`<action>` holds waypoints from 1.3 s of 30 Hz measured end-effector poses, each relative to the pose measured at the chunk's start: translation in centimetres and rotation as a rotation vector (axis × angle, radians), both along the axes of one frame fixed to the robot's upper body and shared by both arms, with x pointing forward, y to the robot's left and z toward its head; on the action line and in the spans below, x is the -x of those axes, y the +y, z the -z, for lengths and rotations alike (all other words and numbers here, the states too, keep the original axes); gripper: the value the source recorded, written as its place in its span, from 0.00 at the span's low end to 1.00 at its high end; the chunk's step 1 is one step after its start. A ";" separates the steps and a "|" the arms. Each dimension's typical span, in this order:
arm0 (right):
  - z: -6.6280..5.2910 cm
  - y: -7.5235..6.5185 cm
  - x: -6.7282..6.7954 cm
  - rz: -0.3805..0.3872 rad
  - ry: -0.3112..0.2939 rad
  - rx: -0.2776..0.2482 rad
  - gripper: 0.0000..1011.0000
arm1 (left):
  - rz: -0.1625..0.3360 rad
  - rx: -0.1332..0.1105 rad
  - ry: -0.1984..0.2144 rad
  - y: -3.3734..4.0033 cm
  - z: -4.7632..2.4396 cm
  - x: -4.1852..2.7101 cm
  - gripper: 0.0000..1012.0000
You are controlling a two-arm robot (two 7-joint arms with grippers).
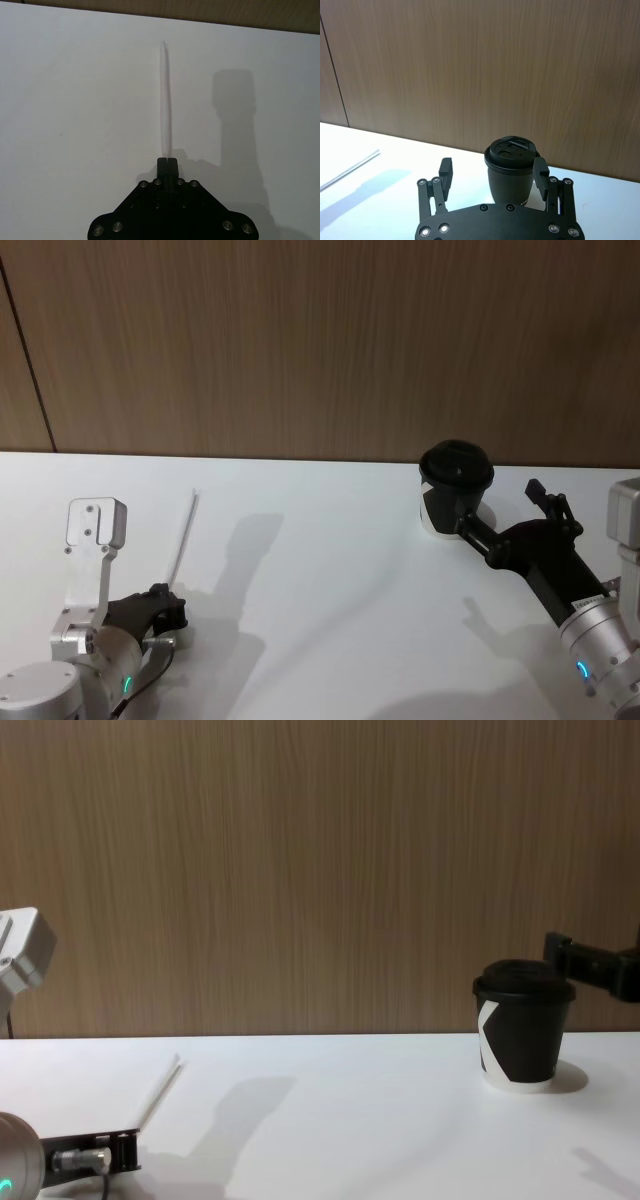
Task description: Pick up the straw with one hand, pass it to the other hand, and insert it into the cup.
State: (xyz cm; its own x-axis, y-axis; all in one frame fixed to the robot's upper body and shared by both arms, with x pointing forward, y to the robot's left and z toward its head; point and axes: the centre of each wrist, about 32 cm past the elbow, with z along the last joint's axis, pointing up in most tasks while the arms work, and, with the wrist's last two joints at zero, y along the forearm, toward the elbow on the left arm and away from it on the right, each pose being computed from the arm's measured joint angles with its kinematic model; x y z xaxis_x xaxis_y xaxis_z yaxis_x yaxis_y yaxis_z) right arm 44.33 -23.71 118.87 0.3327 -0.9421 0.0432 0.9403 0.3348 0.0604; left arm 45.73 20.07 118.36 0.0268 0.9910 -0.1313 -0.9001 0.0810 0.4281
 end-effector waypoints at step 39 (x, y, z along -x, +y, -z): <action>0.0 0.0 0.0 0.000 0.000 0.000 0.99 | 0.101 -0.051 -0.119 0.62 -0.49 0.30 0.00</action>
